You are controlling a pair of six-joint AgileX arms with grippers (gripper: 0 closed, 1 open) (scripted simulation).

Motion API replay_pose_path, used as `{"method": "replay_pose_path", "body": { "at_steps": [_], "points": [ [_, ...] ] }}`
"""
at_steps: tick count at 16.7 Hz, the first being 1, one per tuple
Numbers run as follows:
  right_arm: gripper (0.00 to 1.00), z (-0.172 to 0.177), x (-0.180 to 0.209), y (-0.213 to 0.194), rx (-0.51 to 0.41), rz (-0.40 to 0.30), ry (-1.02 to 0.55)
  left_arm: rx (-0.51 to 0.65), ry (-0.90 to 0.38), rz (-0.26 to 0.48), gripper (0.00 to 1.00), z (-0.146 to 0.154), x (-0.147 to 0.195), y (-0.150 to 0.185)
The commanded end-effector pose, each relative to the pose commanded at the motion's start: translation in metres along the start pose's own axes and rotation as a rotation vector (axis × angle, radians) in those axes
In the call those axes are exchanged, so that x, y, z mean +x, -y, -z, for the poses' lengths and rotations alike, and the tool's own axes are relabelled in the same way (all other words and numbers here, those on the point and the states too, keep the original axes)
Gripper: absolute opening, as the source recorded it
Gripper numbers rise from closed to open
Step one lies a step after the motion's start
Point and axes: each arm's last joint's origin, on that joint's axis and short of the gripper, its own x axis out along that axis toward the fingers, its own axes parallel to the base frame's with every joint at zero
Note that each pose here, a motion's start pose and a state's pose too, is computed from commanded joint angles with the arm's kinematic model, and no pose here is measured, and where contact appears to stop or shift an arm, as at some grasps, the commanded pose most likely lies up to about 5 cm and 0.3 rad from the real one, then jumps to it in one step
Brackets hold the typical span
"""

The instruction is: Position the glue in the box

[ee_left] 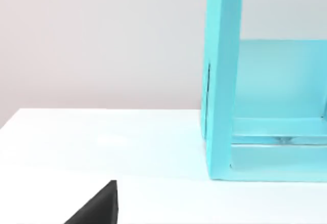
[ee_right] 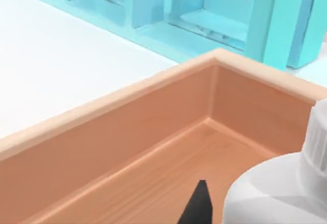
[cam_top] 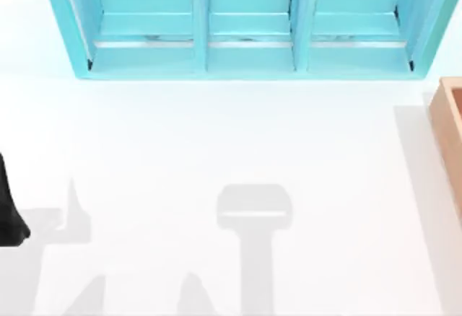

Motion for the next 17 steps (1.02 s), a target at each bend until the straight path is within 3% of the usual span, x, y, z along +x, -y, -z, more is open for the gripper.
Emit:
{"method": "replay_pose_path", "body": {
  "at_steps": [17],
  "points": [
    [0.00, 0.013, 0.035, -0.007, 0.061, -0.012, 0.042, 0.000, 0.000, 0.000, 1.00, 0.000, 0.000, 0.000]
  ]
}}
